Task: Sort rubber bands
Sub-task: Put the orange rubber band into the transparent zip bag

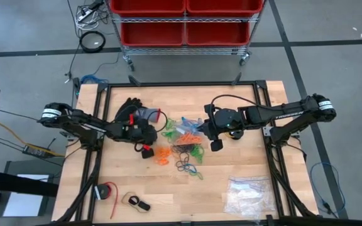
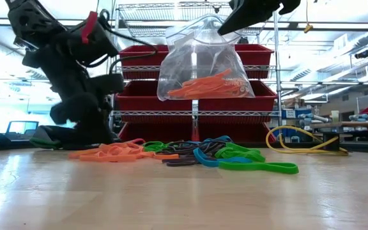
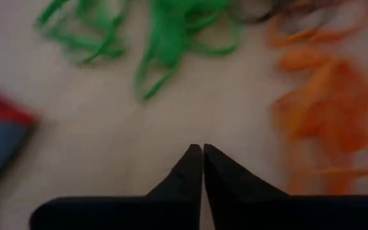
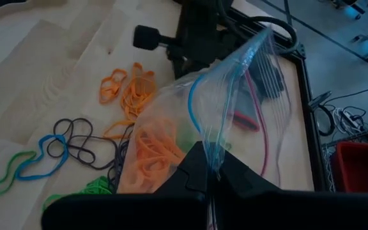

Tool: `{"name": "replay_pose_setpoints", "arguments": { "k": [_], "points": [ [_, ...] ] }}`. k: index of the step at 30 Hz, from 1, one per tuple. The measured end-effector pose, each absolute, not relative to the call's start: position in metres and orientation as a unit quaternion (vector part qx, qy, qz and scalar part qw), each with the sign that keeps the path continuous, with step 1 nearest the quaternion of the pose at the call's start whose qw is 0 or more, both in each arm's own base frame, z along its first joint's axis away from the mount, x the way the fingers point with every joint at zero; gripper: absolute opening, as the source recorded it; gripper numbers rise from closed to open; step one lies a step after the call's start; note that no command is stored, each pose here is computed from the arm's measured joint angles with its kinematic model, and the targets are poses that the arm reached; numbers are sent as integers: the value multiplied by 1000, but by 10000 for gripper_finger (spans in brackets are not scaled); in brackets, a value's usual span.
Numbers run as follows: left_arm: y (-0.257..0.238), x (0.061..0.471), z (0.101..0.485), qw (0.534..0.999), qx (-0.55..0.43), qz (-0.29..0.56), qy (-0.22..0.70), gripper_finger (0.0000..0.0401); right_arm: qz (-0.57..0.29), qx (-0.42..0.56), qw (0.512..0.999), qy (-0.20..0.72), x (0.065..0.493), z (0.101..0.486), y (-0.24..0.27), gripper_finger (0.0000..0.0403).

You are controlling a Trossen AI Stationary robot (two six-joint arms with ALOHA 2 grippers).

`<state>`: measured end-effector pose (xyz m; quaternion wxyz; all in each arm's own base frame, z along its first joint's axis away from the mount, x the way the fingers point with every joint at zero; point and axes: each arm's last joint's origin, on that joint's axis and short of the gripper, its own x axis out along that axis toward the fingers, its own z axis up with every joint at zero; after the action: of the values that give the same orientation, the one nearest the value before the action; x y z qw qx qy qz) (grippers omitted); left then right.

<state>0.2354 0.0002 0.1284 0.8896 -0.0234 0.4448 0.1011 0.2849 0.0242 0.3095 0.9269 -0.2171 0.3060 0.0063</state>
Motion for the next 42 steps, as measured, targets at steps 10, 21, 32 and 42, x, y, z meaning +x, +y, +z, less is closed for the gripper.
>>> {"name": "replay_pose_setpoints", "arguments": {
  "k": [10,21,32,42],
  "points": [
    [-2,237,139,905,-73,83,411,105,7,-217,926,308,285,309,24,0],
    [-6,237,136,899,-114,21,423,110,6,-217,927,305,285,310,24,0],
    [-4,237,131,895,-100,51,433,110,6,-217,928,304,285,310,24,0],
    [-5,248,114,897,-99,53,428,92,6,-217,928,302,285,310,24,0]
  ]
}}
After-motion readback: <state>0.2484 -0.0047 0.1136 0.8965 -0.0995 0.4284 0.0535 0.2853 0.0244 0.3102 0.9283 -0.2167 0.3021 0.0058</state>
